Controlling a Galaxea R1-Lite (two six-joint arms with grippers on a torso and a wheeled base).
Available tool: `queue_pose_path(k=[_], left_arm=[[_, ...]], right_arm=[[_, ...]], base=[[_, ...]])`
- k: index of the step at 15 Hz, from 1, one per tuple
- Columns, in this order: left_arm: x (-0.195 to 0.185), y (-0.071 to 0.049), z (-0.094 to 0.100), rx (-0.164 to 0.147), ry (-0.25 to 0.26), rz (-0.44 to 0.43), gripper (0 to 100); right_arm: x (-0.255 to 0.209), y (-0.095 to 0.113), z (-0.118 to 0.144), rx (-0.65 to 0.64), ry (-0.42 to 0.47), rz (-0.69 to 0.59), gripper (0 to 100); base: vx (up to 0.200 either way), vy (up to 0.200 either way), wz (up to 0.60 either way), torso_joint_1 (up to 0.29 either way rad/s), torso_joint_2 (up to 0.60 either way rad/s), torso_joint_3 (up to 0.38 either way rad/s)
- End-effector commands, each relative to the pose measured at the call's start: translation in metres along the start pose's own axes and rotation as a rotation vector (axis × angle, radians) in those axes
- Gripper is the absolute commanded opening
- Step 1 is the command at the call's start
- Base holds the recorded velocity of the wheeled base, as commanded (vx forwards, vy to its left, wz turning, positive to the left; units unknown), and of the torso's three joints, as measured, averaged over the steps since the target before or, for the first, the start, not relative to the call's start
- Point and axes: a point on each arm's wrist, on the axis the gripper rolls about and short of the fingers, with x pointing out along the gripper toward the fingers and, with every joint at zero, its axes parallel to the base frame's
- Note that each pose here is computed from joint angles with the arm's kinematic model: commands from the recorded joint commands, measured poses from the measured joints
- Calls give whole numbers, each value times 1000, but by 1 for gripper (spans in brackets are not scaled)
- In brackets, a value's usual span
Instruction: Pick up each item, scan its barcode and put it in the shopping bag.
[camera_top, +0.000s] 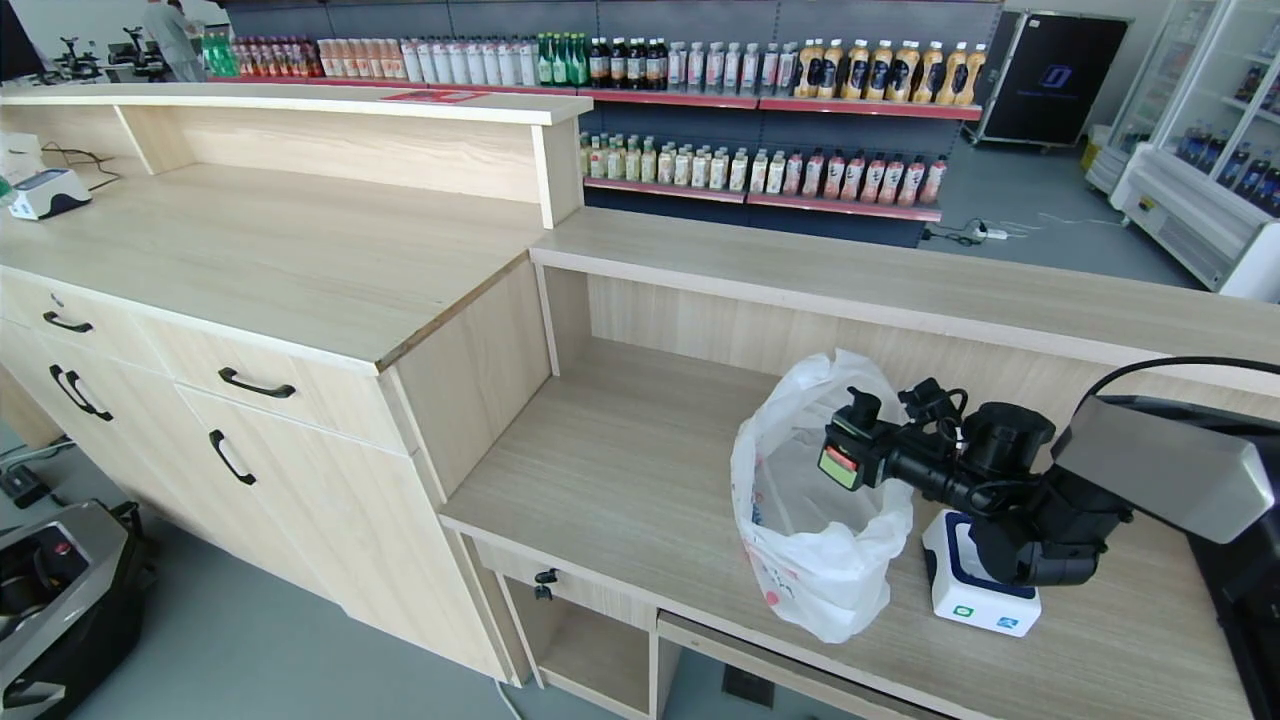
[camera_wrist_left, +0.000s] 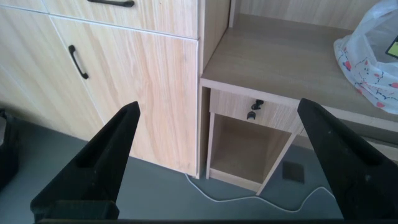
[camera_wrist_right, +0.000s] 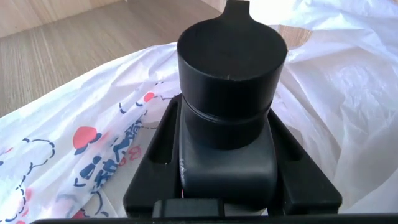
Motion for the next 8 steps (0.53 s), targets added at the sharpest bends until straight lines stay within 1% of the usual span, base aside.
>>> queue_pose_path(k=[1, 5, 6, 8], left_arm=[[0, 0, 0, 0, 2, 0, 100], [0, 0, 0, 0, 2, 0, 100], [0, 0, 0, 1, 2, 0, 100], [0, 0, 0, 0, 2, 0, 100]], right_arm=[[-1, -1, -3, 4, 6, -2, 0], [-3, 1, -8, 5, 21, -1, 0], [-4, 1, -9, -3, 25, 1, 100], [-5, 1, -10, -10, 22, 18, 100]], base=[[0, 0, 0, 0, 0, 0], [0, 0, 0, 0, 0, 0], [0, 0, 0, 0, 0, 0], [0, 0, 0, 0, 0, 0]])
